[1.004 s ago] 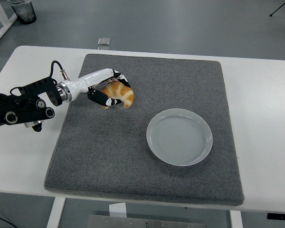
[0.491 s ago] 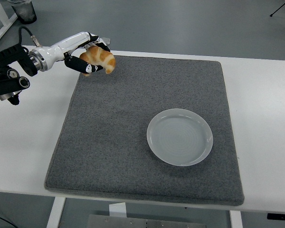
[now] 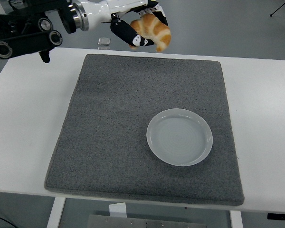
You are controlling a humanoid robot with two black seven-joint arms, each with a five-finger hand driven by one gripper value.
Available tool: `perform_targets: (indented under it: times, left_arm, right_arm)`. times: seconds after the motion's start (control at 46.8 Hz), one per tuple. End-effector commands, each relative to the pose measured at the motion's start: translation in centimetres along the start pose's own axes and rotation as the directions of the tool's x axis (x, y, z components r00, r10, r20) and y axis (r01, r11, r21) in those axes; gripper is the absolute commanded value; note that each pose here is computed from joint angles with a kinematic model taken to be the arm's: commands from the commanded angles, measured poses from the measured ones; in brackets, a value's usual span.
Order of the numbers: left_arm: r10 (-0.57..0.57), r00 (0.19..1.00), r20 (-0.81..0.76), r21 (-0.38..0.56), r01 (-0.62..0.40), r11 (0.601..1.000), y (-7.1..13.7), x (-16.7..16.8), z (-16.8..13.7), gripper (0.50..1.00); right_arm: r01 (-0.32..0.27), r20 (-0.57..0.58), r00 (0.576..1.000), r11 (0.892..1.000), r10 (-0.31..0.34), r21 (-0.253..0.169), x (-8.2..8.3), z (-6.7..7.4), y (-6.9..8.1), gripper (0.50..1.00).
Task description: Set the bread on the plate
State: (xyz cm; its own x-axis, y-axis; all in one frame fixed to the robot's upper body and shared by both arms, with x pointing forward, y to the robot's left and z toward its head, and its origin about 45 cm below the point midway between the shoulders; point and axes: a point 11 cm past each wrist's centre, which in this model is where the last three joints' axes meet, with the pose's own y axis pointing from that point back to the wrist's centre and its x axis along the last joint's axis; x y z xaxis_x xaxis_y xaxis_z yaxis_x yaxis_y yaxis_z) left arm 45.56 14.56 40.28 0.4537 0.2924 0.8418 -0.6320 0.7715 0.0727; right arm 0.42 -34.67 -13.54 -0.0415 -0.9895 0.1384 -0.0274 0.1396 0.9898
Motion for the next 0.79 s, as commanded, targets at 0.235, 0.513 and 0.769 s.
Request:
perform_targets:
  times: [0.235,0.513,0.769]
  left_arm:
    - [-0.148,0.989,-0.009,-0.125,0.145,0.981,-4.6,-6.4,4.6,0.500]
    - [-0.281,0.960,-0.021,-0.170,0.273,0.947,-4.7,-14.4,4.5,0.500]
    - [-0.306,0.951,0.032,-0.157,0.307,0.938,-3.5,-17.9,2.6,0.500]
  right_arm:
    - [0.000,0.000,1.000,1.000,0.000,0.000,0.0,0.0,0.0,0.952]
    - [0.000,0.001,1.000,1.000,0.000,0.000,0.0,0.0,0.0,0.952]
    - [0.000,0.000,1.000,1.000,0.000,0.000,0.0,0.0,0.0,0.954]
